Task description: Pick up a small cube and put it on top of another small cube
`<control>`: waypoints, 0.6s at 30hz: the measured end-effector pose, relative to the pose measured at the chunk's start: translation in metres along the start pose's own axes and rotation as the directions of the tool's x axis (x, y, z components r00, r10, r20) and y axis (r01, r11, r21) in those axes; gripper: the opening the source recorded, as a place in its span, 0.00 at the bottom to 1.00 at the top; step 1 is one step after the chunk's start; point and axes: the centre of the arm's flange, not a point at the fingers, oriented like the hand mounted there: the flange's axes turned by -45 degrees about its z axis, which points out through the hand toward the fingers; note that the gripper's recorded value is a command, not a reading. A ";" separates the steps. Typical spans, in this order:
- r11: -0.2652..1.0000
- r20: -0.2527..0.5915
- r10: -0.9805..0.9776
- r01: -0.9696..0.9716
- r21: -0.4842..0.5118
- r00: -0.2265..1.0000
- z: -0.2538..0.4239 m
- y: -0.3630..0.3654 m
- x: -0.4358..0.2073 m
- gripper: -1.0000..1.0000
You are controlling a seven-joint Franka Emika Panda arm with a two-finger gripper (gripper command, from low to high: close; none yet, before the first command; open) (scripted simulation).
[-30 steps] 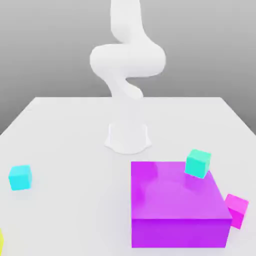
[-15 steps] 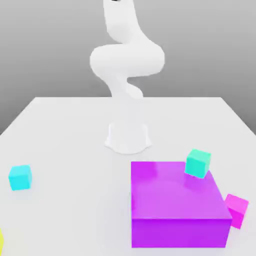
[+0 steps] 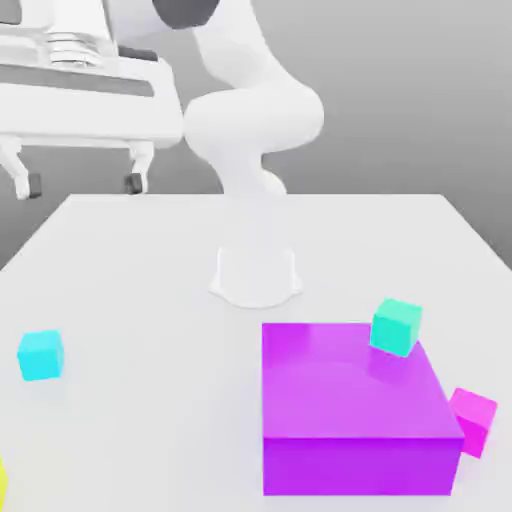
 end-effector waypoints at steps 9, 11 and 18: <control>0.974 0.059 -0.216 0.211 0.082 0.975 0.052 0.004 -0.071 0.50; 0.974 0.059 -0.216 0.211 0.082 0.975 0.052 0.004 -0.071 0.50; 0.879 0.103 -0.460 0.435 0.197 0.882 0.091 -0.006 -0.159 0.50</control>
